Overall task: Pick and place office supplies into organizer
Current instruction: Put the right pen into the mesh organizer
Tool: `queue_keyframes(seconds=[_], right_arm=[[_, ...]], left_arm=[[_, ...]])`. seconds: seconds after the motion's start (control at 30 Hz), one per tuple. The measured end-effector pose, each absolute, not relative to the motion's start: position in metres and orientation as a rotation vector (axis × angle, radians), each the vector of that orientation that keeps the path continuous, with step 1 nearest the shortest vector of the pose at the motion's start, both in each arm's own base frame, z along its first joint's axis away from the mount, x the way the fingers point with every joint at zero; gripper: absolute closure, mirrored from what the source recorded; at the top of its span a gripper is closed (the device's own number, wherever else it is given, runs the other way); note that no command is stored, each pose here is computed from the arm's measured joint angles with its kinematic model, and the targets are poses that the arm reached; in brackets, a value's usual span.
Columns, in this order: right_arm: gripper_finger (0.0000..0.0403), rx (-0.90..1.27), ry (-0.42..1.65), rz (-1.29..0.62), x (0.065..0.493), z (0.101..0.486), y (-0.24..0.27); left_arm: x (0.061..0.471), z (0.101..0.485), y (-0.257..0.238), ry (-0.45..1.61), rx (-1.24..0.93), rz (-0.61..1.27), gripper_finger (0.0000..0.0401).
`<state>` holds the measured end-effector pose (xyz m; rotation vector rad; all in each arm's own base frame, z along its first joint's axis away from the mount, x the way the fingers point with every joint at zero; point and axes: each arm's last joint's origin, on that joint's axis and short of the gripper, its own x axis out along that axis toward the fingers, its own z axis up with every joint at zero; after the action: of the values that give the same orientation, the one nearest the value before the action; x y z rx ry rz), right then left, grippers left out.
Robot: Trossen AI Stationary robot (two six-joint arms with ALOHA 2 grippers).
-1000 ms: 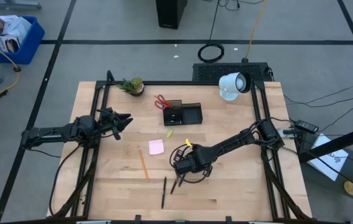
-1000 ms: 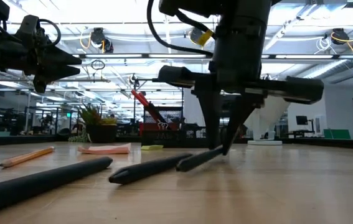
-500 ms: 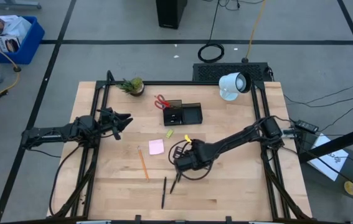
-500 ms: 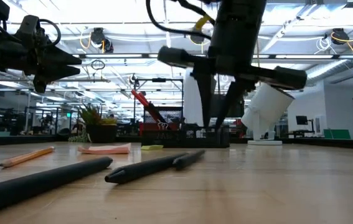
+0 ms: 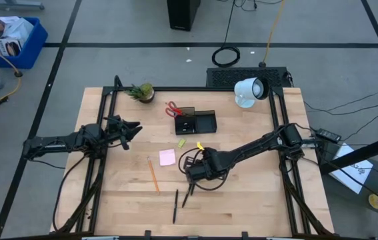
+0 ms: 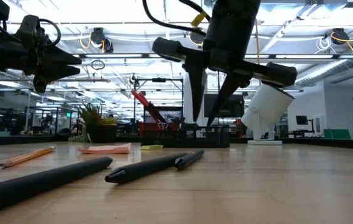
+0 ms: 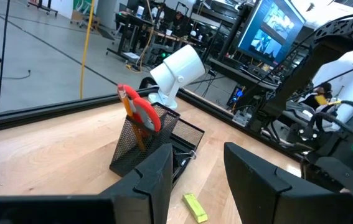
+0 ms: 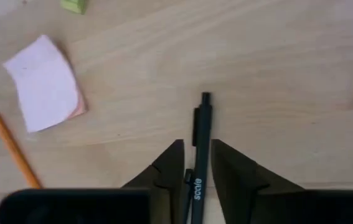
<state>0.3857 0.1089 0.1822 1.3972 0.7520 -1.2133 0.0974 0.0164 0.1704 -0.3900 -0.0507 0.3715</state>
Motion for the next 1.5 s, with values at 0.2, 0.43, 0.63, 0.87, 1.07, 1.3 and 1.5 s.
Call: queue_keyframes(seconds=[0.2, 0.43, 0.63, 0.87, 1.07, 1.3, 1.5], right_arm=[[0.0248, 1.402, 0.796, -1.242, 0.391, 0.168, 0.103], [0.0151, 1.432, 0.812, -1.251, 0.394, 0.165, 0.091], [0.0109, 1.457, 0.815, -1.239, 0.393, 0.153, 0.085], [0.0108, 1.544, 0.802, -1.268, 0.390, 0.142, 0.079], [0.0120, 1.571, 0.794, -1.297, 0.388, 0.140, 0.078], [0.0132, 1.660, 0.875, -1.316, 0.389, 0.139, 0.070], [0.0129, 1.694, 0.939, -1.344, 0.389, 0.142, 0.067]], left_arm=[[0.097, 0.170, 0.016, -0.051, -0.390, 0.371, 0.0254], [0.097, 0.170, 0.016, -0.051, -0.390, 0.372, 0.0254], [0.097, 0.170, 0.016, -0.051, -0.390, 0.371, 0.0254], [0.097, 0.170, 0.016, -0.051, -0.390, 0.371, 0.0254], [0.097, 0.170, 0.016, -0.051, -0.390, 0.372, 0.0254], [0.097, 0.170, 0.016, -0.051, -0.390, 0.371, 0.0254], [0.097, 0.170, 0.016, -0.051, -0.390, 0.371, 0.0254]])
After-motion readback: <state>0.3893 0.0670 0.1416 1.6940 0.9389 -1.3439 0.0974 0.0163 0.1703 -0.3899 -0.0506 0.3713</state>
